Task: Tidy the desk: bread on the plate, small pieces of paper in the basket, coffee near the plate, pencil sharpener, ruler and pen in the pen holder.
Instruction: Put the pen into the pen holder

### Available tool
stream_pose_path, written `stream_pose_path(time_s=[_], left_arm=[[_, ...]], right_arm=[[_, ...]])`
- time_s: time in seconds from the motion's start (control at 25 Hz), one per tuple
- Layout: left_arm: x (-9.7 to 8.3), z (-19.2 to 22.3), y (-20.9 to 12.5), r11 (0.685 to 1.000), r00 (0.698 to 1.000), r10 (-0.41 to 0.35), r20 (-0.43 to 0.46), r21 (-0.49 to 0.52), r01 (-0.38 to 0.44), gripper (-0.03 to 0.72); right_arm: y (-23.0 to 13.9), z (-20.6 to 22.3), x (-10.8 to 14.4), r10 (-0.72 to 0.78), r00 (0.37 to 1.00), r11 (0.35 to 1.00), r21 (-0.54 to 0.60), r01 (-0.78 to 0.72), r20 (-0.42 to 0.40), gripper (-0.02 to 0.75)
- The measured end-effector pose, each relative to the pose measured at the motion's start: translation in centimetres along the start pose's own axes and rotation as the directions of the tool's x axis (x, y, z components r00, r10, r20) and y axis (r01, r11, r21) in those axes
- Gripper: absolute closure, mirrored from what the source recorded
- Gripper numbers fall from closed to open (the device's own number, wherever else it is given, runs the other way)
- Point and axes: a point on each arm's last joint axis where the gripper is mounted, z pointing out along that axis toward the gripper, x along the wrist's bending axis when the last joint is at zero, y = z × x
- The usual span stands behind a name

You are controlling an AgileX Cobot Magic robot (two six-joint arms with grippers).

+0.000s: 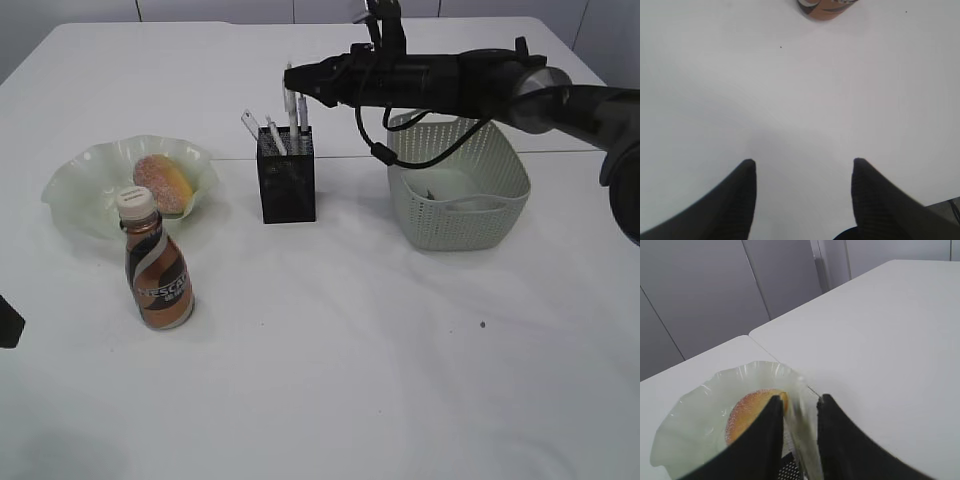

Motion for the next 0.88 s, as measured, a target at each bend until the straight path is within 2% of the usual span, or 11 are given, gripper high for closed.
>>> stream_pose_path(time_s=[0.16,0.28,0.44,0.6,0.72,0.88], left_arm=[[0.0,0.0,0.0,1.0,1.0,0.0,0.0,-0.001,0.0,0.245],[0.0,0.0,0.0,1.0,1.0,0.0,0.0,-0.002,0.0,0.245],[0.0,0.0,0.0,1.0,1.0,0.0,0.0,-0.002,0.0,0.245],[0.0,0.0,0.0,1.0,1.0,0.001,-0.002,-0.004,-0.001,0.245],[0.0,0.0,0.1,1.0,1.0,0.001,-0.002,-0.007,-0.001,0.245],[0.0,0.0,0.1,1.0,1.0,0.002,-0.003,-0.007,-0.002,0.245]], right_arm=[[0.0,0.0,0.0,-0.001,1.0,1.0,0.001,0.001,0.0,0.431],[0.0,0.0,0.0,0.004,1.0,1.0,0.0,-0.004,0.0,0.358],[0.1,0.0,0.0,0.096,0.995,0.995,0.005,-0.096,0.009,0.337],[1.0,-0.6,-0.1,0.191,0.976,0.975,0.095,-0.201,0.106,0.332],[2.9,-1.4,0.5,0.275,0.944,0.943,0.142,-0.302,0.181,0.332],[6.3,-2.9,1.8,0.395,0.879,0.886,0.143,-0.441,0.267,0.331]])
